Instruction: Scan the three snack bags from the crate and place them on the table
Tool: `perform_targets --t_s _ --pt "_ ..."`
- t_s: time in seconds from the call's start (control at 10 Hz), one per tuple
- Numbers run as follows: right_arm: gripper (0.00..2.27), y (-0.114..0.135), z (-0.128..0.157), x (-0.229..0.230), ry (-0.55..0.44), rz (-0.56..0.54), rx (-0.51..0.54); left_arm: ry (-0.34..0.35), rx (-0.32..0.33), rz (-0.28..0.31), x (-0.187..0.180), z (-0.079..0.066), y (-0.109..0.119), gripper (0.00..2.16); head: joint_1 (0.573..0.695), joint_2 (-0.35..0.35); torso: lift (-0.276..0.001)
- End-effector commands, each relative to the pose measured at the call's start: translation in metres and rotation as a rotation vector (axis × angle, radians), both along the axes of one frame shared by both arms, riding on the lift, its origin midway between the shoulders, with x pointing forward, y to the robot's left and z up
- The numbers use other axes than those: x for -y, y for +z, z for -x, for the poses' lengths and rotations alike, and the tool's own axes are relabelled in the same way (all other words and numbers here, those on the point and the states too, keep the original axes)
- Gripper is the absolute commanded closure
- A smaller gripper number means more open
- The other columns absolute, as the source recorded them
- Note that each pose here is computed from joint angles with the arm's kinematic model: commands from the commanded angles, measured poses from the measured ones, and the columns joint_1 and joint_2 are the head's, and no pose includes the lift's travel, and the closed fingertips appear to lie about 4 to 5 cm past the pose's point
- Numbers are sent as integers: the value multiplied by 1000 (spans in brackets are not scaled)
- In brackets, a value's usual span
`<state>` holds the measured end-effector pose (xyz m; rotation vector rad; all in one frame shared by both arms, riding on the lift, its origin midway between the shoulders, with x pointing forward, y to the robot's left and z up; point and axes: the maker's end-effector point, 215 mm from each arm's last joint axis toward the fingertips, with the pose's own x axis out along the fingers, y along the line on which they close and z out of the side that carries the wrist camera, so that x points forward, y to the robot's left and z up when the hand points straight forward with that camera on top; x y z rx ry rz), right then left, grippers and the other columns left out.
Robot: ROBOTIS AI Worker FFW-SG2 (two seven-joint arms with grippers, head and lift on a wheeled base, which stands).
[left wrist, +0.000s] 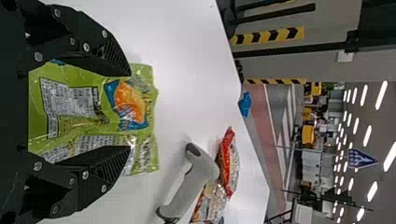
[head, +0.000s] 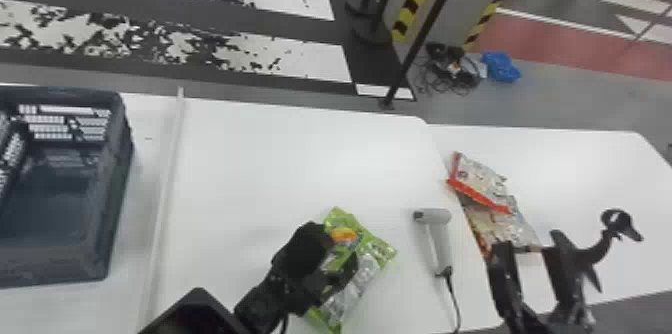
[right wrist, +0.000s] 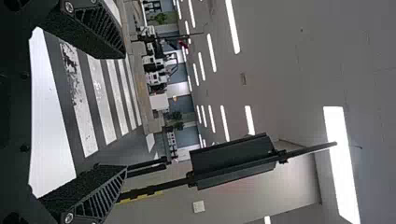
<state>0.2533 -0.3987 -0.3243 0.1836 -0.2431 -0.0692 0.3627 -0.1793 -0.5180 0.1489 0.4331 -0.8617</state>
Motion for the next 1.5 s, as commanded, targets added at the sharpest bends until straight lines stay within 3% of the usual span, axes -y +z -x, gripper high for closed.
perform_targets --t_s 0.0,0.2,0.4,0.5,0.7,0.9,1.0,1.2,1.4 --pt "87 0 0 -2 11 5 2 37 49 68 2 -11 38 66 695 -350 -37" --pt "87 -3 2 -6 34 11 -3 159 118 110 -42 -37 80 66 695 -350 -37" --pt "87 -6 5 -8 43 14 -12 310 189 120 -113 -67 101 56 695 -350 -37" --pt "87 -8 6 -8 46 16 -18 377 228 143 -149 -75 116 56 695 -350 -37" --pt "87 -16 6 -12 63 19 -38 500 335 199 -227 -70 159 56 695 -350 -37" --pt "87 -37 6 -20 97 22 -89 614 406 240 -294 -55 193 56 695 -350 -37" --pt "87 -56 -2 -36 160 13 -146 668 416 221 -323 -46 196 56 695 -350 -37" --pt "87 -85 -9 -58 229 -24 -230 754 382 193 -376 -32 182 56 695 -350 -37" --pt "191 -111 -9 -105 337 -73 -299 783 359 177 -399 -22 170 56 695 -236 -37"
